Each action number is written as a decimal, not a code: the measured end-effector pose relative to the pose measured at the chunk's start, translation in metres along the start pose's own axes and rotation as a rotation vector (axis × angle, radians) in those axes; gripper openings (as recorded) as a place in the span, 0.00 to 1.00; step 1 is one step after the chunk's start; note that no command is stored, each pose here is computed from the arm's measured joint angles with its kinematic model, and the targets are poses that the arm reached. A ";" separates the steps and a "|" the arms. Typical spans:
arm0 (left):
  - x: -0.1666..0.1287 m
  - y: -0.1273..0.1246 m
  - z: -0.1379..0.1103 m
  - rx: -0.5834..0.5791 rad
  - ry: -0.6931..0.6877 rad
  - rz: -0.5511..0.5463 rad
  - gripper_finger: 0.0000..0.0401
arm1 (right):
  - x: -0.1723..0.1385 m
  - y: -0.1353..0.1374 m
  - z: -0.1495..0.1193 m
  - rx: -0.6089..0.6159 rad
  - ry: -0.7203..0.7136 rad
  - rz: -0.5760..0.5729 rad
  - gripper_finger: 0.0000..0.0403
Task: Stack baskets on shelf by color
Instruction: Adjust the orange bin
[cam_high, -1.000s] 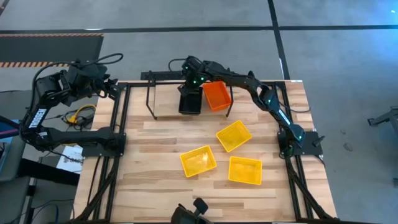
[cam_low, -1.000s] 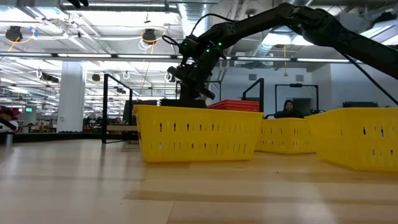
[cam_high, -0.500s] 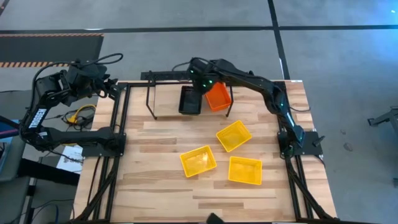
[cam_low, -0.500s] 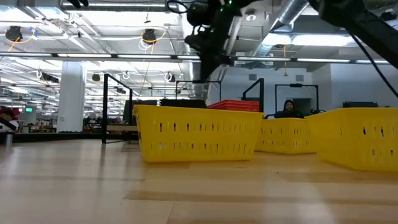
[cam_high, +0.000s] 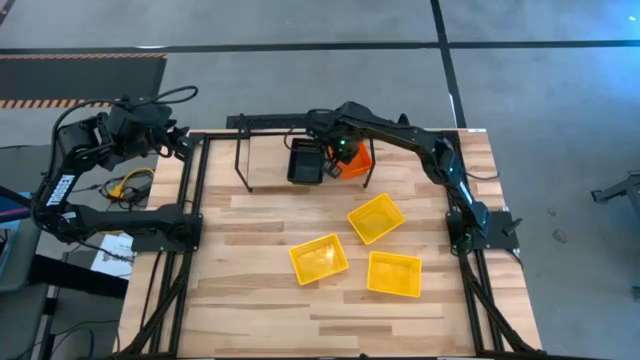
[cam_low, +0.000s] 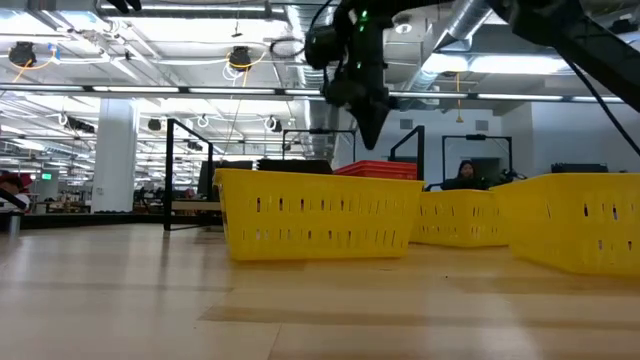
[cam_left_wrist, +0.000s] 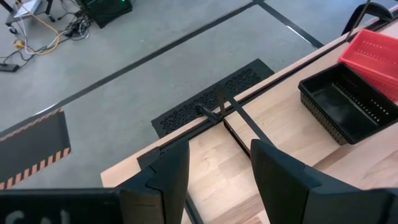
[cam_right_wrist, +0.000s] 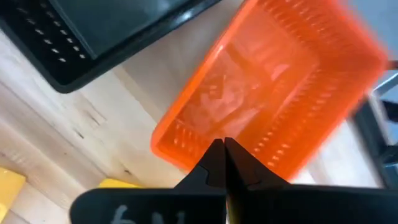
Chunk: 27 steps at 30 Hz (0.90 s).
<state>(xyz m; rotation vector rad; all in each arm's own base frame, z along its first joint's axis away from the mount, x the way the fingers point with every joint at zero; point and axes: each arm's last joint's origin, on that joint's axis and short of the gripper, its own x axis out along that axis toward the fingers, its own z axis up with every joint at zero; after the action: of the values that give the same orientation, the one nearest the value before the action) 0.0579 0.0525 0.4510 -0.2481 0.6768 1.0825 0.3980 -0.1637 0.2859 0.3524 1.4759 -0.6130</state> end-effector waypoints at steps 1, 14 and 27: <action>0.000 0.000 0.000 0.000 0.000 0.000 0.40 | 0.006 0.002 0.000 -0.005 0.018 -0.001 0.02; 0.000 0.000 -0.001 0.005 0.013 0.003 0.40 | 0.039 0.022 -0.008 -0.022 0.122 0.065 0.02; 0.000 0.000 -0.001 0.010 0.013 0.003 0.40 | 0.041 0.025 0.016 0.018 -0.096 0.194 0.02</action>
<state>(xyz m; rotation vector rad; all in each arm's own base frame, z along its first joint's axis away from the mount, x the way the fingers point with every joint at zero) 0.0571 0.0520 0.4500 -0.2454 0.6943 1.0804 0.4244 -0.1597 0.2435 0.4676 1.3272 -0.4815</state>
